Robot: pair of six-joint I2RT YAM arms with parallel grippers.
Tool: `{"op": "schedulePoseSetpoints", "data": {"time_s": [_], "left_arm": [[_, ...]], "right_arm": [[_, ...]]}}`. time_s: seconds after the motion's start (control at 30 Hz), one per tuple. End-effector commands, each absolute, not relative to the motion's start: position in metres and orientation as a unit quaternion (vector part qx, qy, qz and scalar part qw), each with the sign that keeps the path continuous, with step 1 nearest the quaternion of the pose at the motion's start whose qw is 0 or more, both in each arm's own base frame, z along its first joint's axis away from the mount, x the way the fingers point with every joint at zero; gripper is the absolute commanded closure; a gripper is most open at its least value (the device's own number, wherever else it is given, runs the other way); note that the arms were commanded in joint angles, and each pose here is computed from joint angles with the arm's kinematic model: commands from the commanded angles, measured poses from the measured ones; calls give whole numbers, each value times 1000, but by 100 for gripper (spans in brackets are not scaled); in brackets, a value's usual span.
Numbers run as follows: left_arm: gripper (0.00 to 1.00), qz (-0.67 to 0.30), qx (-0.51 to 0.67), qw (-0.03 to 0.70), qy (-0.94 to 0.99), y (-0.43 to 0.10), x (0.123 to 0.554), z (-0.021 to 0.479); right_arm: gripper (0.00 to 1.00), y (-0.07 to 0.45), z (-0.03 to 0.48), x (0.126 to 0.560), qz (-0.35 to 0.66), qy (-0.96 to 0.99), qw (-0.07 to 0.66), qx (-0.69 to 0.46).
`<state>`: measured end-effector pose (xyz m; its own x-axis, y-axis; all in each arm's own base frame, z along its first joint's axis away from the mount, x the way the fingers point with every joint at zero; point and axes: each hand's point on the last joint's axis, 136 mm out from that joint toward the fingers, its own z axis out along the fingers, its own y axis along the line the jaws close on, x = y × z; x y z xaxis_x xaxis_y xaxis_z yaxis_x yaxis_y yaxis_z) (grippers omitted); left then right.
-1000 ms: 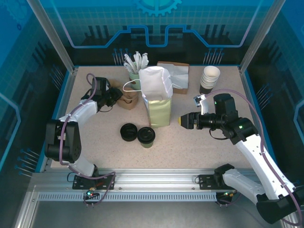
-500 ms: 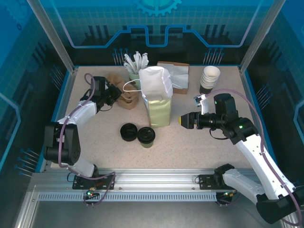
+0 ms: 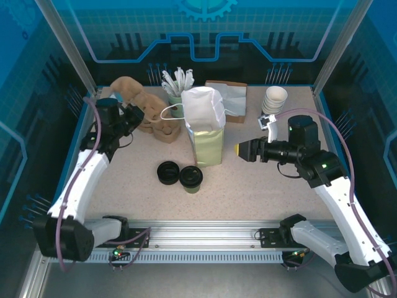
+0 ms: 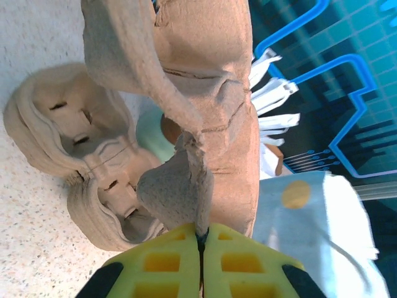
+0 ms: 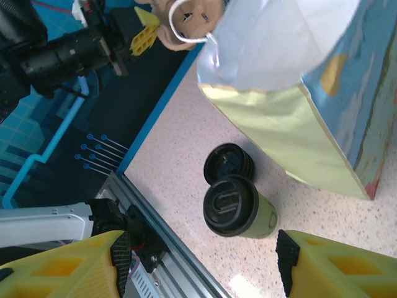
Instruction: Pack the takeout coffee
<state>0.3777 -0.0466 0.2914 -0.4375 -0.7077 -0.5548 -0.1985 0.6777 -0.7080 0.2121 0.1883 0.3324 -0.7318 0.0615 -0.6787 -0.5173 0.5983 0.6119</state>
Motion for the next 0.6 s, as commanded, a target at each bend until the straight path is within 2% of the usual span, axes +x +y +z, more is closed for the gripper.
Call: {"op": "schedulePoseSetpoints", "data": {"time_s": [0.0,0.2,0.43,0.57], "left_arm": [[94,-242,-251,488,800,-33,351,335],[95,-269,-179,523,788,-47,312,398],[98,-426,-18,513,745,-114,278,458],[98,-476,64,505,718,-146,260,475]], "right_arm": [[35,188,367,209,439,799,379,-161],[35,189,407,210,455,764,424,-170],[33,201,443,214,496,726,439,-186],[32,212,456,212,521,708,430,-207]]}}
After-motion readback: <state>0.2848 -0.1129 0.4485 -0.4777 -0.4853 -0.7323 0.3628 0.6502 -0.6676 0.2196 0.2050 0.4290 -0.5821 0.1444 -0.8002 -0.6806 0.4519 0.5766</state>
